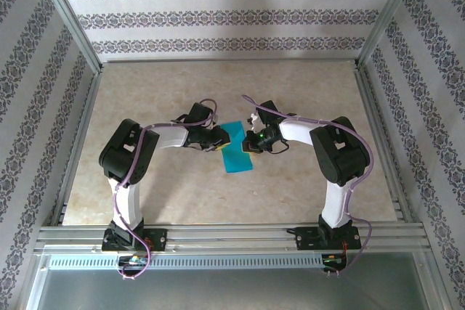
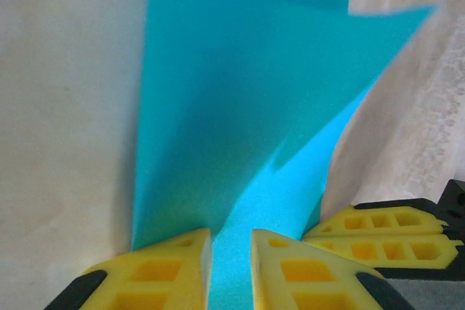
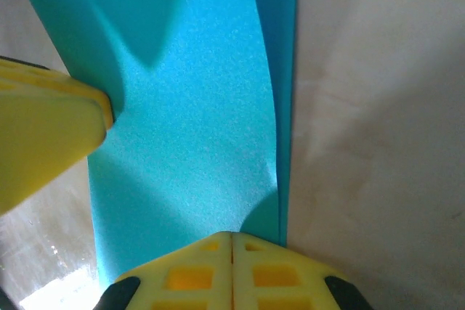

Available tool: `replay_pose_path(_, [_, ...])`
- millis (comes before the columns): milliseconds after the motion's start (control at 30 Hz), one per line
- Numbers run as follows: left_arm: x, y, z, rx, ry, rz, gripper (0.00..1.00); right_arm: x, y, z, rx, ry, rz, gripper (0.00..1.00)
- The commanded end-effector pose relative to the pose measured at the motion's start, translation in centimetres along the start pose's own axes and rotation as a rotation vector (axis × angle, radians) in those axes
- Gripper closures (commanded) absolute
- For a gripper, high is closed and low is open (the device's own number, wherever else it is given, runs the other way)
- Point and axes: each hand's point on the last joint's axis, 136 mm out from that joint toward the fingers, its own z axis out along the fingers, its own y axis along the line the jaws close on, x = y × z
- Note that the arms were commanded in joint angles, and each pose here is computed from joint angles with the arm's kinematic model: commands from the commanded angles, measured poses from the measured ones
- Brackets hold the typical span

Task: Fold a paper plane with a square sheet of paper (pick it up from the middle)
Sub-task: First fold the square sheet of paper in half at the center of the table.

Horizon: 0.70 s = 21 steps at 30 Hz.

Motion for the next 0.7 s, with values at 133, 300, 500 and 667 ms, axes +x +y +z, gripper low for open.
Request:
replay_pose_path(133, [-3.4,4.0,-1.7,-0.083,-0.053,-0.018,0.77,6.4,-9.5,0.4,0.375,0.189,0.138,0.92])
replay_pose_path(300, [-4.6,0.0,-3.9,-0.002,-0.080,0.045,0.77,6.1,-9.2,0.2,0.371,0.179,0.135,0.92])
replay_pose_path(500, [-2.9,-5.0,-4.1,0.110,-0.059,0.131,0.77,6.4,-9.5,0.6,0.377,0.191,0.144,0.92])
replay_pose_path(667, [-2.2,-5.3,-1.7,0.124,-0.015,0.122,0.77,6.6,-9.6,0.7,0.378,0.195,0.150,0.92])
